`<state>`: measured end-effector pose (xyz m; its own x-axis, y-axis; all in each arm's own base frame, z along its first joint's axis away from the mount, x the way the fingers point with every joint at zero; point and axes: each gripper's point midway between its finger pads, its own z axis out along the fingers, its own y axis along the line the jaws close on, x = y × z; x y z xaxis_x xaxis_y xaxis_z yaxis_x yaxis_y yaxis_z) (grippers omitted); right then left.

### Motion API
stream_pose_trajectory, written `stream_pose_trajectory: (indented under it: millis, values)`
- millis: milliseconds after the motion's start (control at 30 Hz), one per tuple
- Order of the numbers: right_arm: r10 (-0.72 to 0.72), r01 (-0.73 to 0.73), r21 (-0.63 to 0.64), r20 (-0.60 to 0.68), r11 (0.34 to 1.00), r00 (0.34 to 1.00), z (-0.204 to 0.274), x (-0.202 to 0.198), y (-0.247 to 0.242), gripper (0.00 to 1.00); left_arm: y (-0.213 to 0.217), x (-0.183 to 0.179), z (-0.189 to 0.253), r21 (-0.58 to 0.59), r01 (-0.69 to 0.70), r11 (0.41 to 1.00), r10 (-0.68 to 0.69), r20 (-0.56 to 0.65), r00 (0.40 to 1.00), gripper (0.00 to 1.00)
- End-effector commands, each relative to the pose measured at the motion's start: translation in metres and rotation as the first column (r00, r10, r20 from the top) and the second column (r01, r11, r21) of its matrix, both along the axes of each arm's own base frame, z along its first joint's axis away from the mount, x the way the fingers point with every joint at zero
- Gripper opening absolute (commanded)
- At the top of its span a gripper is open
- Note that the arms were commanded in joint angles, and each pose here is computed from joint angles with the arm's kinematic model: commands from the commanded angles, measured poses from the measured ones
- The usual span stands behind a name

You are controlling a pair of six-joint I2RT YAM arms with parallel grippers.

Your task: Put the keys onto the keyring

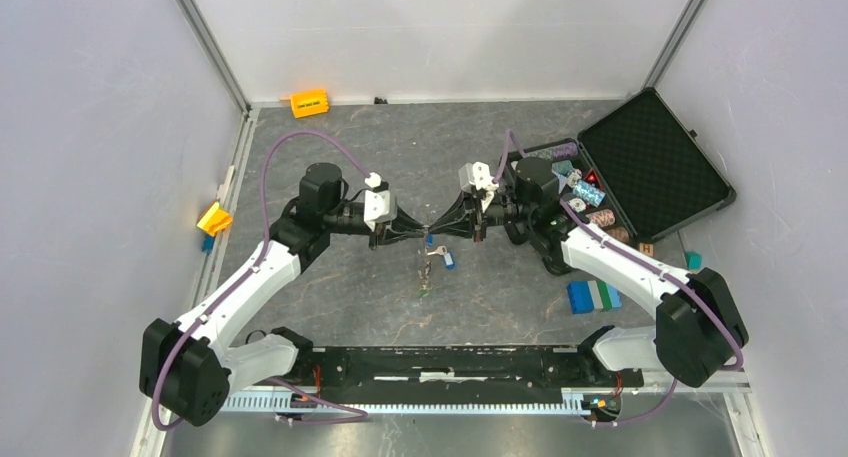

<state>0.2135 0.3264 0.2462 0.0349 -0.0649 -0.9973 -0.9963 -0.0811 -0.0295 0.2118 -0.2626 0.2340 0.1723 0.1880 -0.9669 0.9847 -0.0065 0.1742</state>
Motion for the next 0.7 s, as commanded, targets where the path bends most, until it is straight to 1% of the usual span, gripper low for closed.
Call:
stream_pose_trajectory:
  millis: [0, 133, 200, 333, 433, 533, 667]
  values:
    - [0.004, -0.005, 0.032, 0.035, 0.999, 0.999, 0.008, 0.002, 0.001, 0.0, -0.003, -0.005, 0.014, -0.043, 0.03, 0.999, -0.03, 0.012, 0.999, 0.24]
    - [0.001, -0.002, 0.03, 0.033, 1.0, 0.999, 0.007, 0.003, 0.001, 0.0, -0.003, -0.007, 0.014, -0.045, 0.038, 0.998, -0.038, 0.007, 0.999, 0.19]
    - [0.001, -0.002, 0.03, 0.033, 1.0, 0.999, 0.006, 0.003, 0.001, 0.0, -0.003, -0.008, 0.013, -0.045, 0.042, 0.998, -0.042, 0.004, 0.999, 0.15]
    - [-0.011, 0.011, 0.027, 0.034, 1.0, 0.999, 0.004, 0.004, 0.001, 0.0, -0.003, -0.01, 0.014, -0.048, 0.045, 0.998, -0.045, 0.002, 0.999, 0.02]
    - [-0.045, 0.045, -0.004, 0.044, 0.999, 0.998, -0.006, 0.011, -0.001, 0.0, -0.002, -0.01, 0.016, -0.044, 0.033, 0.999, -0.032, 0.008, 0.999, 0.02]
    - [-0.067, 0.069, -0.026, 0.062, 0.997, 0.996, -0.014, 0.014, -0.003, 0.03, 0.0, -0.009, 0.014, -0.013, 0.011, 1.0, -0.011, 0.015, 1.0, 0.02]
    - [-0.073, 0.076, -0.042, 0.074, 0.996, 0.995, -0.018, 0.014, -0.003, 0.11, -0.001, -0.006, 0.009, 0.027, -0.022, 0.999, 0.021, 0.026, 0.999, 0.02]
